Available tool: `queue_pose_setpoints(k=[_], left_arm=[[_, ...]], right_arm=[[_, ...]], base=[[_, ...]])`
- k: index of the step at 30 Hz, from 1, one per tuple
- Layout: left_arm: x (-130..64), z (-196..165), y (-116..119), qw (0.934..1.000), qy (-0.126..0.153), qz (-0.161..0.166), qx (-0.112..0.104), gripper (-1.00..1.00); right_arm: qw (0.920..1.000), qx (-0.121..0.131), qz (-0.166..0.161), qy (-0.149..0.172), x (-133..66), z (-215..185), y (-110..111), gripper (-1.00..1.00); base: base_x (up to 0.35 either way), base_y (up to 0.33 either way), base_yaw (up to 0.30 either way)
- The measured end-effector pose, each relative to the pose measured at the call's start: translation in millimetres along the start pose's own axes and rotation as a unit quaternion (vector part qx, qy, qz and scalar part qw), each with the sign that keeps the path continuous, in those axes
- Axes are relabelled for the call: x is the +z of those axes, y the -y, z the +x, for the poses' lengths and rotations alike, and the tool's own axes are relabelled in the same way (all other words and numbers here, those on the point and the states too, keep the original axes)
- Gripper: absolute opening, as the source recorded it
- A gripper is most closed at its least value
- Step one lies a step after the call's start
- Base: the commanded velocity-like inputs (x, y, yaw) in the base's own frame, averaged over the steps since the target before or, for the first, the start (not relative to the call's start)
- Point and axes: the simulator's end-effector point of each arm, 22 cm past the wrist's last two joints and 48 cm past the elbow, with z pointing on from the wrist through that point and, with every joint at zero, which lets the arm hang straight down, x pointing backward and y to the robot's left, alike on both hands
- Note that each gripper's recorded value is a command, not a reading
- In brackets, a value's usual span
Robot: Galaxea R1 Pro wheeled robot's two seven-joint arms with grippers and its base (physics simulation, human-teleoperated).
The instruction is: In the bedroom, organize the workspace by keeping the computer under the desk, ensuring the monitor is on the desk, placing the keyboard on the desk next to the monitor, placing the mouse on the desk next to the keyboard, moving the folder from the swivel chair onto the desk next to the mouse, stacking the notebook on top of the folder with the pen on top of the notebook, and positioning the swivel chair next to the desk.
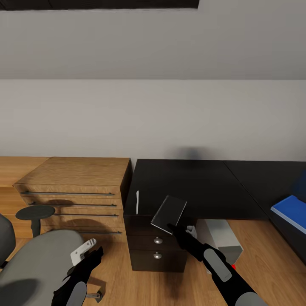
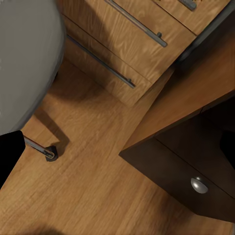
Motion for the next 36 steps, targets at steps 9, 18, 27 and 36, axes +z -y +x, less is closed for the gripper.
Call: queue_pose_setpoints(k=[9, 18, 27, 36], left_arm=[[-10.1, -10.8, 4.6, 1.0000, 0.000, 0.000, -0.001, 1.00], [-15.3, -7.3, 1.3, 0.9998, -0.015, -0.010, 0.006, 1.00], [-20.9, 24.5, 5.1, 0.9979, -0.054, -0.013, 0.033, 1.00], [-34.9, 83.4, -12.9, 0.9903, -0.112, -0.031, 0.077, 1.00]], right_arm=[[1.0000, 0.001, -0.002, 0.002, -4.8, -5.3, -15.3, -1.00], [0.9999, -0.006, -0.012, 0.002, -10.3, -12.1, -36.4, -1.00], [0.9942, -0.078, -0.067, 0.032, -36.5, -66.6, -109.4, -1.00], [0.9918, -0.099, -0.074, 0.034, -51.5, -82.7, -132.6, -1.00]], base=[[0.000, 0.000, 0.000], [0.000, 0.000, 0.000], [0.000, 0.000, -0.007], [0.000, 0.000, -0.208]])
